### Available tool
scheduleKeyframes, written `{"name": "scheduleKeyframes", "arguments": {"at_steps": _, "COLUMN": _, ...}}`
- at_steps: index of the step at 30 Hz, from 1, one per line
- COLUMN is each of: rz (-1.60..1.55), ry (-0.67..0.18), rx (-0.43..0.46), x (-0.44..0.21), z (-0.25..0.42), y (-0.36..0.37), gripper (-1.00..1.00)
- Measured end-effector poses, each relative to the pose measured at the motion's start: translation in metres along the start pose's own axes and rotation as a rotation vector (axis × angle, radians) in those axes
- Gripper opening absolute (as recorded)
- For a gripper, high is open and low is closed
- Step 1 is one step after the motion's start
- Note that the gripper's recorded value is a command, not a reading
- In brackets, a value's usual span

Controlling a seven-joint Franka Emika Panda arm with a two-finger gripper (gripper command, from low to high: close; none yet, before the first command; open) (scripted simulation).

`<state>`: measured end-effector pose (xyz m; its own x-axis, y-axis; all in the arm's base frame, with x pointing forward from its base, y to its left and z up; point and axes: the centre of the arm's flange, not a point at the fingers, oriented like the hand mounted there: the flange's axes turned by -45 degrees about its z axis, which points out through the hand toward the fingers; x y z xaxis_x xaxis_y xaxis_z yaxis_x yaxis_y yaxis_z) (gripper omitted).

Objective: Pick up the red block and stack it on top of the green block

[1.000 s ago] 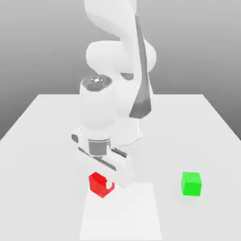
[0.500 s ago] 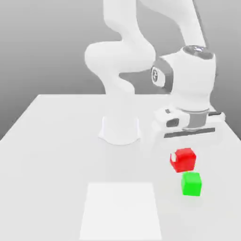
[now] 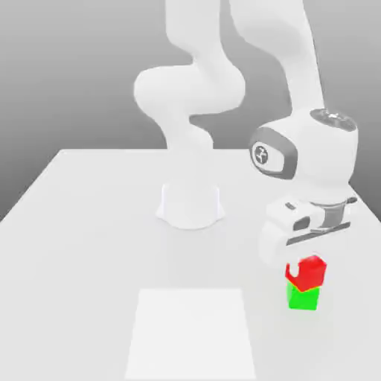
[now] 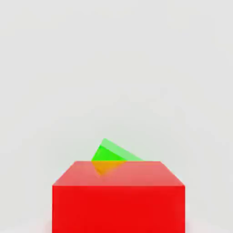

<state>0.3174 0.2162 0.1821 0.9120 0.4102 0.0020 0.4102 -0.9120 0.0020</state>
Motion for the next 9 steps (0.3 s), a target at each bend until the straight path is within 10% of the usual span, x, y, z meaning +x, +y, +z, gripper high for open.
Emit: {"name": "scheduleKeyframes", "arguments": {"at_steps": 9, "rz": 0.001, "ry": 0.004, "rx": -0.007, "x": 0.004, "z": -0.027, "y": 0.001, "gripper": 1.00}}
